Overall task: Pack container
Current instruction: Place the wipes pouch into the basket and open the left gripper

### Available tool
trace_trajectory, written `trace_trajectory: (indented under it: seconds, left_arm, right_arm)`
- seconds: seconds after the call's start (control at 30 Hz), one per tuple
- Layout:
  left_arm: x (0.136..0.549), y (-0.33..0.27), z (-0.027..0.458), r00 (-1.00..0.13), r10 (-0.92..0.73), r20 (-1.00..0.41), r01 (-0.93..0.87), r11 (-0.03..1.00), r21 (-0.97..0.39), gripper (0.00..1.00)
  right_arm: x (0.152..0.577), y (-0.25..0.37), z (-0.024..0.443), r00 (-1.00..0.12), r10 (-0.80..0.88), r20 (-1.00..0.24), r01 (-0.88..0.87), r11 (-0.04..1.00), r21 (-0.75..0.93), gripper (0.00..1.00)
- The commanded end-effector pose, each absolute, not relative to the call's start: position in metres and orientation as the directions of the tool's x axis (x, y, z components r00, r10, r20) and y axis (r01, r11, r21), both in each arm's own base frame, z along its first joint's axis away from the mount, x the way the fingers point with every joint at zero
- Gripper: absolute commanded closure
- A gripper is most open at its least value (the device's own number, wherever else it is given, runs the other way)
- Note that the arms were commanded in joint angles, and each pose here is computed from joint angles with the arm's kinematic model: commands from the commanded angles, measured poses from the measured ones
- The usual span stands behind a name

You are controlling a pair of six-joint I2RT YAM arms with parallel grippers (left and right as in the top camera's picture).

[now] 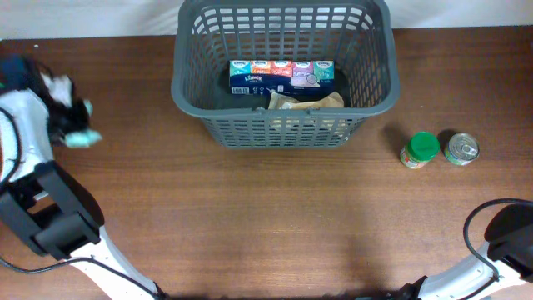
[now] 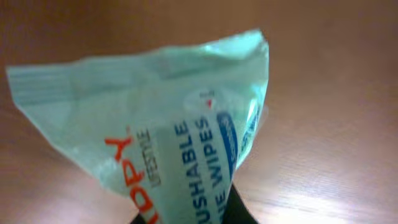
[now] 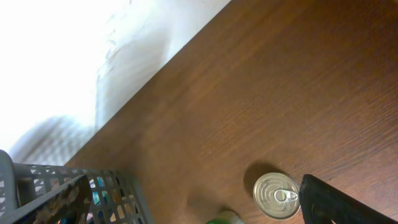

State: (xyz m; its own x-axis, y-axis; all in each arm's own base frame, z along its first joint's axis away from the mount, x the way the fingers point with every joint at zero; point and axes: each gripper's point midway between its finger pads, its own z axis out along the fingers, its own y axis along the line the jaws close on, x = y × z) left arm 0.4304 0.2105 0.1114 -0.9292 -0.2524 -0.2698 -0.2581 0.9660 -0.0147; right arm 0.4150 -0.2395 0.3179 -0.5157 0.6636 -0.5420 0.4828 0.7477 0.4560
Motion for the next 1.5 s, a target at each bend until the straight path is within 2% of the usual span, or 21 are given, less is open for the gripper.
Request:
trace_trajectory:
  seconds: [0.0, 0.07, 0.1, 0.23, 0.3, 0.4, 0.43, 0.53, 0.6, 0.67, 0.87, 1.07, 1.17, 1.23, 1.27, 1.37, 1.4, 1.43, 1.47]
  left_arm:
    - [0.475, 0.179, 0.248, -0.808, -0.166, -0.565, -0.122, 0.986, -0.115, 0.98]
    - [0.484, 0.149, 0.32, -0.702, -0.049, -0.71, 0.033, 0.994, -0.102, 0.98]
    - [0.485, 0.122, 0.369, -0.593, 0.079, -0.801, 0.167, 0.986, -0.026, 0.98]
    - [0.478, 0.059, 0.459, -0.314, 0.304, -0.899, 0.34, 0.921, 0.193, 0.98]
    - [0.468, -0.002, 0.494, -0.104, 0.459, -0.883, 0.472, 0.804, 0.362, 0.98]
    - [0.457, -0.076, 0.495, 0.099, 0.604, -0.791, 0.598, 0.599, 0.532, 0.98]
    - [0.45, -0.112, 0.481, 0.188, 0.663, -0.724, 0.654, 0.465, 0.597, 0.98]
    - [0.442, -0.172, 0.445, 0.318, 0.715, -0.623, 0.719, 0.247, 0.65, 0.98]
    - [0.447, -0.197, 0.416, 0.354, 0.751, -0.557, 0.735, 0.146, 0.663, 0.98]
    - [0.46, -0.214, 0.374, 0.342, 0.805, -0.486, 0.759, 0.068, 0.647, 0.98]
    - [0.499, -0.223, 0.227, 0.18, 0.905, -0.386, 0.899, 0.008, 0.438, 0.98]
    - [0.49, -0.199, 0.158, 0.075, 0.966, -0.247, 0.962, -0.005, 0.274, 0.98]
    - [0.487, -0.19, 0.145, 0.051, 0.98, -0.192, 0.97, -0.002, 0.245, 0.98]
    - [0.484, -0.187, 0.141, 0.044, 0.982, -0.184, 0.975, -0.002, 0.222, 0.89]
    - [0.482, -0.186, 0.14, 0.019, 0.982, -0.185, 0.978, 0.02, 0.208, 0.79]
    - [0.484, -0.186, 0.141, -0.054, 0.977, -0.204, 0.974, 0.097, 0.205, 0.62]
    - [0.487, -0.187, 0.149, -0.098, 0.97, -0.224, 0.965, 0.147, 0.215, 0.51]
    - [0.491, -0.188, 0.158, -0.142, 0.958, -0.251, 0.952, 0.202, 0.232, 0.34]
    - [0.5, -0.191, 0.186, -0.218, 0.922, -0.32, 0.91, 0.311, 0.273, 0.07]
  right_arm:
    - [0.415, -0.239, 0.324, -0.51, 0.659, -0.554, 0.477, 0.752, 0.456, 0.01]
    - [0.415, -0.239, 0.324, -0.51, 0.659, -0.553, 0.477, 0.752, 0.456, 0.01]
    - [0.415, -0.239, 0.324, -0.51, 0.659, -0.554, 0.477, 0.752, 0.456, 0.01]
    - [0.415, -0.239, 0.324, -0.51, 0.659, -0.554, 0.477, 0.752, 0.456, 0.01]
    - [0.415, -0.239, 0.324, -0.51, 0.659, -0.554, 0.477, 0.752, 0.456, 0.01]
    - [0.415, -0.239, 0.324, -0.509, 0.659, -0.553, 0.477, 0.752, 0.456, 0.01]
    - [0.415, -0.239, 0.324, -0.51, 0.659, -0.554, 0.477, 0.752, 0.456, 0.01]
    - [0.415, -0.239, 0.324, -0.51, 0.659, -0.554, 0.477, 0.752, 0.456, 0.01]
    - [0.415, -0.239, 0.324, -0.51, 0.659, -0.554, 0.477, 0.752, 0.456, 0.01]
    - [0.415, -0.239, 0.324, -0.51, 0.659, -0.554, 0.477, 0.752, 0.456, 0.01]
    - [0.415, -0.239, 0.324, -0.51, 0.659, -0.554, 0.477, 0.752, 0.456, 0.01]
    - [0.415, -0.239, 0.324, -0.51, 0.659, -0.554, 0.477, 0.752, 0.456, 0.01]
    - [0.415, -0.239, 0.324, -0.51, 0.659, -0.554, 0.477, 0.752, 0.456, 0.01]
    - [0.415, -0.239, 0.324, -0.51, 0.659, -0.554, 0.477, 0.752, 0.456, 0.01]
    - [0.415, -0.239, 0.324, -0.51, 0.659, -0.554, 0.477, 0.752, 0.456, 0.01]
    - [0.415, -0.239, 0.324, -0.51, 0.659, -0.554, 0.477, 0.752, 0.456, 0.01]
    - [0.415, -0.239, 0.324, -0.51, 0.659, -0.554, 0.477, 0.752, 0.456, 0.01]
    - [0.415, -0.239, 0.324, -0.51, 0.659, -0.554, 0.477, 0.752, 0.456, 0.01]
    - [0.415, -0.239, 0.324, -0.51, 0.659, -0.554, 0.477, 0.752, 0.456, 0.01]
